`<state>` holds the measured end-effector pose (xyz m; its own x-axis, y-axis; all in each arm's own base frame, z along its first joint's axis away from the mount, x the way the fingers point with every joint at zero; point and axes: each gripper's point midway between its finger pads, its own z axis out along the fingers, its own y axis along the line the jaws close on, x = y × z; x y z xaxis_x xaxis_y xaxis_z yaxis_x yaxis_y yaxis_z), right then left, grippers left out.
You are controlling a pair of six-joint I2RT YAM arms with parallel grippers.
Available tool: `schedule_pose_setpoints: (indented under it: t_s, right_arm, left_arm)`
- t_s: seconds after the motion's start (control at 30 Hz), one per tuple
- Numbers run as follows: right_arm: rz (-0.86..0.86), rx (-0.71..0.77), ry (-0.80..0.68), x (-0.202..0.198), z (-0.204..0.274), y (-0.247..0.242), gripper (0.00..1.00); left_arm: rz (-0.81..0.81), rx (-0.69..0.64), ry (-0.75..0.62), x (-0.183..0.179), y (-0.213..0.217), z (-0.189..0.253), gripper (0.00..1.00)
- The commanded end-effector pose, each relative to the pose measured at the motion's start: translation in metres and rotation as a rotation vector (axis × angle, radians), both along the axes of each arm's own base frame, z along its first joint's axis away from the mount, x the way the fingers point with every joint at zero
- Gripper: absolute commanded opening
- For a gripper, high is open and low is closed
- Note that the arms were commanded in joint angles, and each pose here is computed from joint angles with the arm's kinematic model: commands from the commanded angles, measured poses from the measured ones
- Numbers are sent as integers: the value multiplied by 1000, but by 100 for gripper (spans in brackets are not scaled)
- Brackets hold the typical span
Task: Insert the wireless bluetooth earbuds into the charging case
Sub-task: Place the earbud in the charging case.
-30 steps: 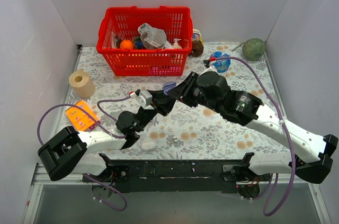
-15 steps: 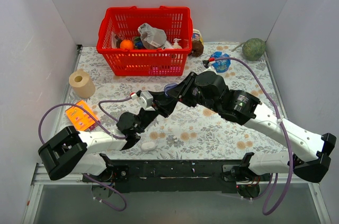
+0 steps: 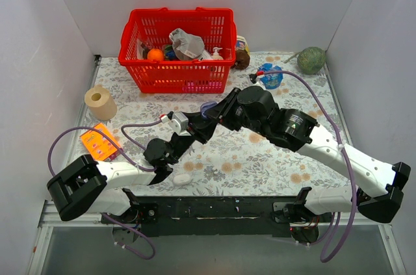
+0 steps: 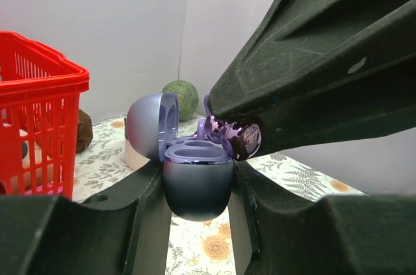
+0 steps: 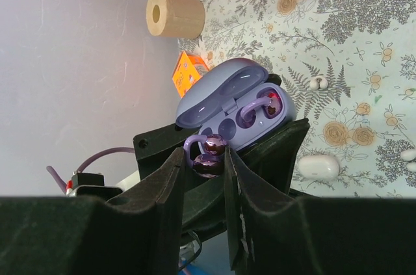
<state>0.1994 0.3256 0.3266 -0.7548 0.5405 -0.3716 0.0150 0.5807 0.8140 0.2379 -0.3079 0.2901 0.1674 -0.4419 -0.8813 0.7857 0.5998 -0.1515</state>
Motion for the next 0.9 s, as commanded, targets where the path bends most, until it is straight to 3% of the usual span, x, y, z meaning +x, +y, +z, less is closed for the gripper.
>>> schedule_pose_setpoints:
  t_s: [0.0,0.2,0.63,0.87]
  right_arm:
    - [-55,2,-6,12,9,-2,12]
    - [-63,-10,3,17,5,-2,19]
    - [-35,-16,2,25,5,8,18]
    - [14,-26,-21,21,10,12,31]
  left_arm:
    - [-1,-135,-118,-15,14,45,0]
    - [-10,-136,-112,-18,14,42,0]
    - [-28,-137,-111,-21,14,39,0]
    - [-15,-147,-104,-17,14,40,0]
